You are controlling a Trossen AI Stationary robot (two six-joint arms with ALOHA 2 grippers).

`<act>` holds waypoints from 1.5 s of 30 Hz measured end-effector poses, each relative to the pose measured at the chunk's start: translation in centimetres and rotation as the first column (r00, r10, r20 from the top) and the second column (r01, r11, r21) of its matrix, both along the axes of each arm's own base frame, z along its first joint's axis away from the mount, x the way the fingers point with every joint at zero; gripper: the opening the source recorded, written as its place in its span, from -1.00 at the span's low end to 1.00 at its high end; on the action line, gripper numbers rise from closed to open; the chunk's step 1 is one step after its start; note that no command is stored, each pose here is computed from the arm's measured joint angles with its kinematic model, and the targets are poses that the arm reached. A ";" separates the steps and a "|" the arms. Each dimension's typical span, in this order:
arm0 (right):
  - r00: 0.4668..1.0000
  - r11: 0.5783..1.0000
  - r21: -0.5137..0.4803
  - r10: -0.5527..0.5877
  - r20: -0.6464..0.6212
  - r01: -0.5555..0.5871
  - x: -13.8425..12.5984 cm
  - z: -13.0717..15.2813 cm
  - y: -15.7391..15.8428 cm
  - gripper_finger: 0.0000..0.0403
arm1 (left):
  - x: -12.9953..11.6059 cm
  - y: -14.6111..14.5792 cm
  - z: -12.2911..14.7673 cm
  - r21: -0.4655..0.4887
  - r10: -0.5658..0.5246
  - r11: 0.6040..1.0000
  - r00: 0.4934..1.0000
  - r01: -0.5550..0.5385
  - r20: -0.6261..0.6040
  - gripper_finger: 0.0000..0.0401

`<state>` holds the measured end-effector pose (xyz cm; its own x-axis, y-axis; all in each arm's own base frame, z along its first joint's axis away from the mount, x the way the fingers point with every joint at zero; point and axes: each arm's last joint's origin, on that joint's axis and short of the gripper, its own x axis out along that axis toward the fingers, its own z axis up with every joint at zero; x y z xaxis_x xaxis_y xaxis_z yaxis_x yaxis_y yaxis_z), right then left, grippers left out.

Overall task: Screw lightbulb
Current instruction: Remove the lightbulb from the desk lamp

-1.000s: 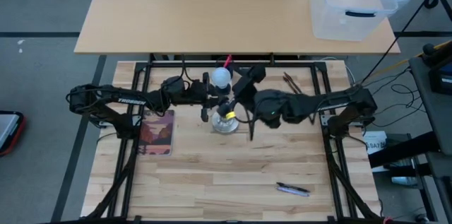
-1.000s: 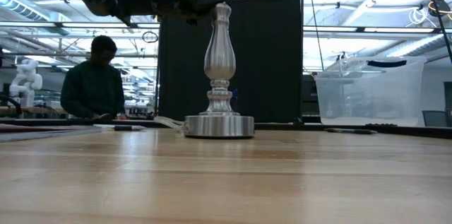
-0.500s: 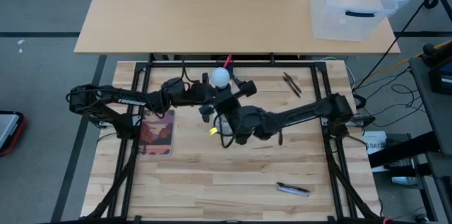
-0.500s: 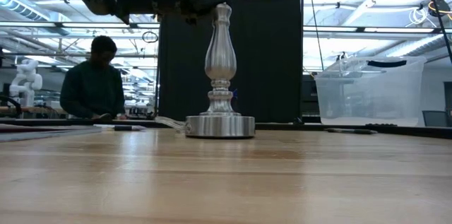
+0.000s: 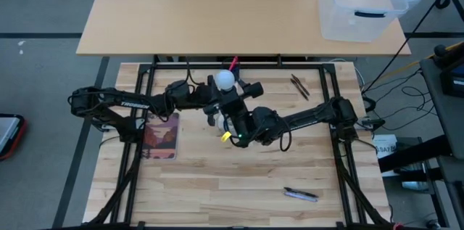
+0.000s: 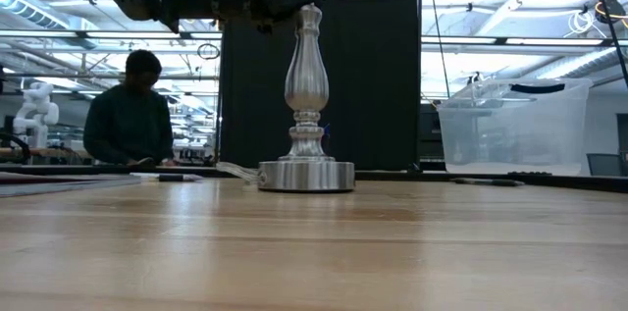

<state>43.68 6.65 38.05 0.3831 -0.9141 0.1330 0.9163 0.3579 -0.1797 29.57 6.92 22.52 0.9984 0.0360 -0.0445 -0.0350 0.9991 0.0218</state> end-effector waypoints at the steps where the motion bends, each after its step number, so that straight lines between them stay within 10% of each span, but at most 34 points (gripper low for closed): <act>1: 1.000 1.000 0.000 -0.003 -0.002 0.003 0.0 0.0 0.0 0.52 | 0.0 0.0 0.0 0.000 0.000 1.000 1.000 0.000 0.000 -0.64; 5: 1.000 1.000 -0.004 -0.005 -0.011 0.005 0.0 0.0 0.0 0.27 | 0.0 0.0 0.0 0.000 0.000 1.000 1.000 0.000 0.000 -0.64; 45: 0.992 0.987 -0.155 0.028 -0.119 -0.047 -2.0 3.9 -2.0 0.27 | 0.0 -0.2 0.0 0.007 -0.078 0.997 0.997 0.078 0.003 -0.64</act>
